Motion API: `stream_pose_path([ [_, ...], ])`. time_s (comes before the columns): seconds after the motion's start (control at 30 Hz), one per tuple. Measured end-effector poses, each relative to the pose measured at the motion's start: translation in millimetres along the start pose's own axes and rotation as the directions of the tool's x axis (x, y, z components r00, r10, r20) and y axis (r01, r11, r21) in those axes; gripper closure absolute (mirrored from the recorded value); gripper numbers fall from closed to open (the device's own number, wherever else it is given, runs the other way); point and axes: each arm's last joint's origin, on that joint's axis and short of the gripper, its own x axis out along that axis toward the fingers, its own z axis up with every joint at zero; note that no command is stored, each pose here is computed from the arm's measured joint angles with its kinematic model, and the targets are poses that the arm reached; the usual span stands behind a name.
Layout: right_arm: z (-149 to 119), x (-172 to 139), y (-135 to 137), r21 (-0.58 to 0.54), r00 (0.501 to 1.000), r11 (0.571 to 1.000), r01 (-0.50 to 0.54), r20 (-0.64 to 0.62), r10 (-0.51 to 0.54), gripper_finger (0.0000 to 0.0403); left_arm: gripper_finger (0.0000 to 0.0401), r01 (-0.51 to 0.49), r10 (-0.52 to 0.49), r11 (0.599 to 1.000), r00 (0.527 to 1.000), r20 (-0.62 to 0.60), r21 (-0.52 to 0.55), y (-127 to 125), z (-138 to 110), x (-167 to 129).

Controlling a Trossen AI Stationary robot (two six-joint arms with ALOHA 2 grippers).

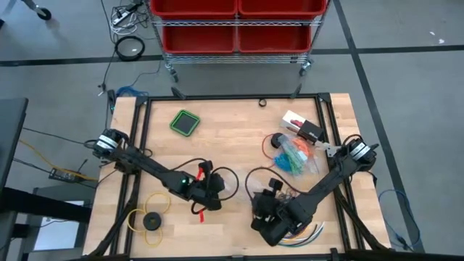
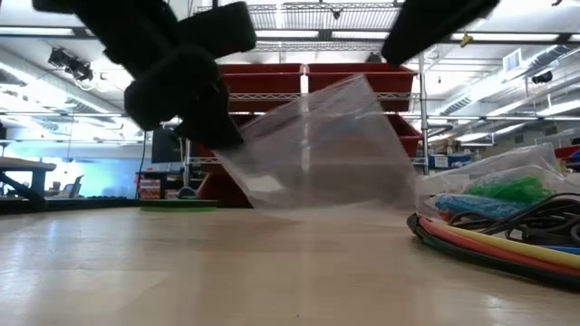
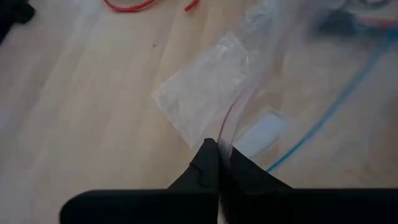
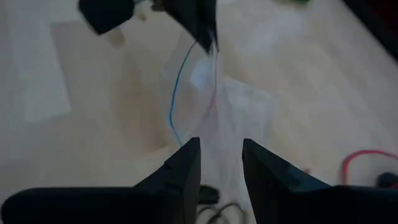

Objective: Sort rubber bands
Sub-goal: Put the black rubber band into the transparent zip bag

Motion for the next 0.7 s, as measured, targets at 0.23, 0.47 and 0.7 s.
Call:
stream_pose_path([
  [0.23, -23.2, 3.9, 4.3, 0.048, 0.998, 0.998, -0.029, -0.05, 0.031, 0.0296, 0.0401, 0.01, -0.006, 0.999, 0.997, 0.077, -0.043, -4.1, -1.1, 0.3],
  [0.47, -47.3, 16.6, 3.8, 0.126, 0.95, 0.986, -0.107, -0.28, 0.139, 0.0296, 0.0401, -0.102, 0.109, 0.994, 0.977, 0.183, -0.048, -2.9, 7.6, -1.3],
  [0.7, -62.1, 34.4, 9.2, 0.173, 0.921, 0.959, -0.225, -0.284, 0.267, 0.0296, 0.0401, -0.165, 0.171, 0.985, 0.964, 0.205, -0.045, -1.3, 8.9, -1.8],
])
